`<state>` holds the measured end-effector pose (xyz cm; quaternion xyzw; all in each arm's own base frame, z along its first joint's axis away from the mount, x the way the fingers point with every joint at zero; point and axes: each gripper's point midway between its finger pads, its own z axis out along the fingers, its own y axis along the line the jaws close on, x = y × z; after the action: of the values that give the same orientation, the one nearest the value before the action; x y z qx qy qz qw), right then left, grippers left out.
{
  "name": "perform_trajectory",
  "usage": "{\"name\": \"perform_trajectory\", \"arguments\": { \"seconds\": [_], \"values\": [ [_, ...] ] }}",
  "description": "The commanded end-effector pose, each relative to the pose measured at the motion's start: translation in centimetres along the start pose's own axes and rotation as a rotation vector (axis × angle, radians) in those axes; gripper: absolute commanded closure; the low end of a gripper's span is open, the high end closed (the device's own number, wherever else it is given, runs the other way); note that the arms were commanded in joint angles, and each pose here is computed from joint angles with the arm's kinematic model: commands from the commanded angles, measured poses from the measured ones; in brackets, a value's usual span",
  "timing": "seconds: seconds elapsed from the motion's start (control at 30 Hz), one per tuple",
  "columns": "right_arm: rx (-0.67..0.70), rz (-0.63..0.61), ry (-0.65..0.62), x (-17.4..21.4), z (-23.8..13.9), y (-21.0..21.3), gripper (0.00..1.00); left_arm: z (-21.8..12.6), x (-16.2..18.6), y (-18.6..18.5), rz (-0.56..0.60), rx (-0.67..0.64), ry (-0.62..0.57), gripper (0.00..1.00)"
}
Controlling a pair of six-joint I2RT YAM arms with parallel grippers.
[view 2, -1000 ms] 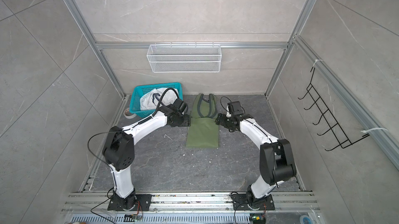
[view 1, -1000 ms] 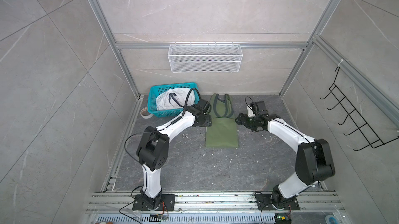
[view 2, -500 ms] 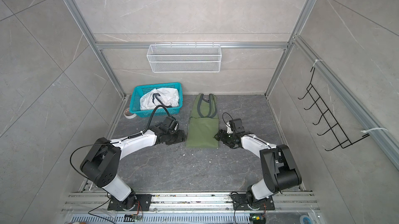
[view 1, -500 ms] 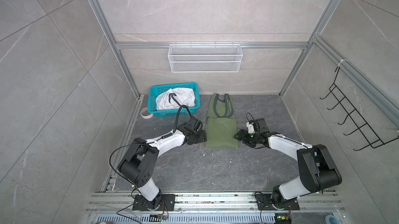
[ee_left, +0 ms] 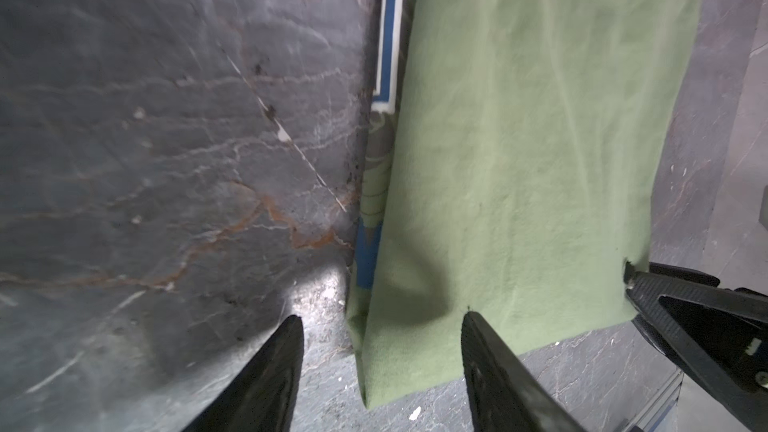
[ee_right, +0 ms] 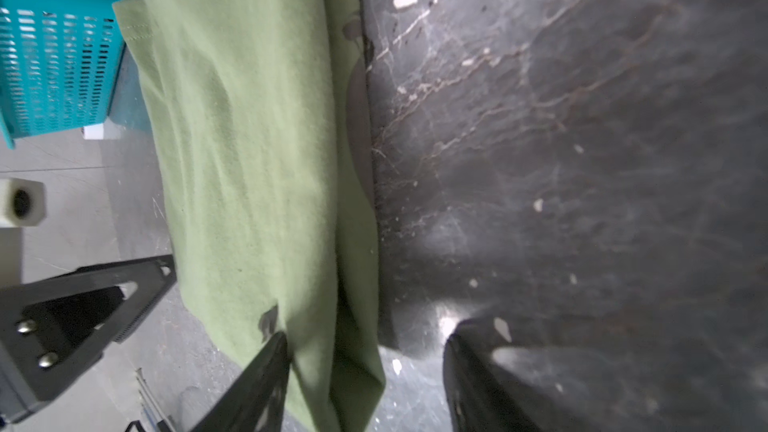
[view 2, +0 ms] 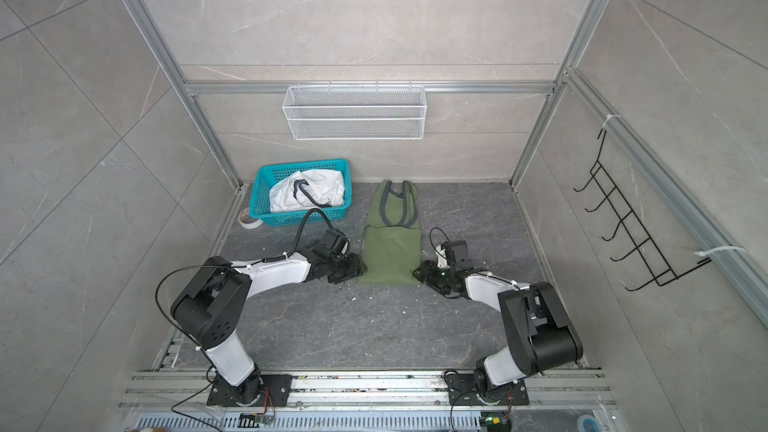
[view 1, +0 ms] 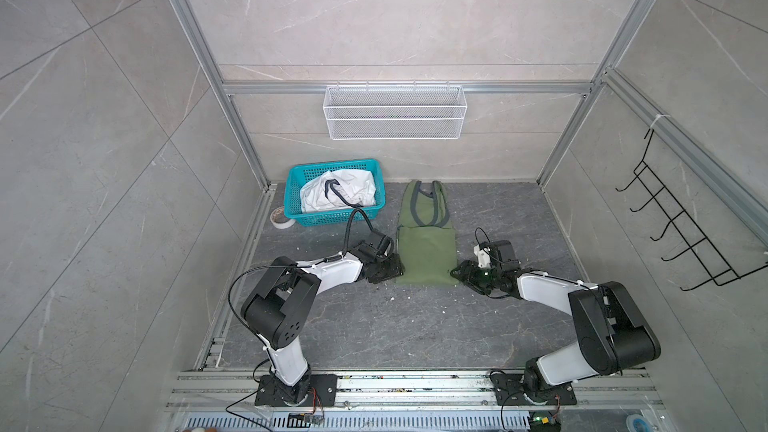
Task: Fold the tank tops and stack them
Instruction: 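Move both grippers back to the folded end nearest the robot and grasp it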
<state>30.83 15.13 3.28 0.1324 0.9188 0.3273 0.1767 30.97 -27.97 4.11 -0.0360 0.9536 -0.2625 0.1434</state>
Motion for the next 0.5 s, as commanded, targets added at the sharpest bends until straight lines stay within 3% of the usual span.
{"name": "perform_trajectory", "arguments": {
  "seconds": [0.0, 0.3, 0.47],
  "values": [
    [0.003, 0.056, 0.060, 2.1, 0.5, -1.2, 0.44, 0.5, 0.8, -0.4, -0.016, 0.002, 0.019, 0.40],
    [0.002, 0.064, 0.091, 3.5, 1.5, -1.6, 0.56, 1.6, 2.4, -0.2, -0.027, -0.016, 0.054, 0.57],
    [-0.003, 0.061, 0.094, 3.4, 1.7, -1.3, 0.74, 1.5, 2.6, -0.5, -0.026, -0.014, 0.047, 0.70]
  ]
}}
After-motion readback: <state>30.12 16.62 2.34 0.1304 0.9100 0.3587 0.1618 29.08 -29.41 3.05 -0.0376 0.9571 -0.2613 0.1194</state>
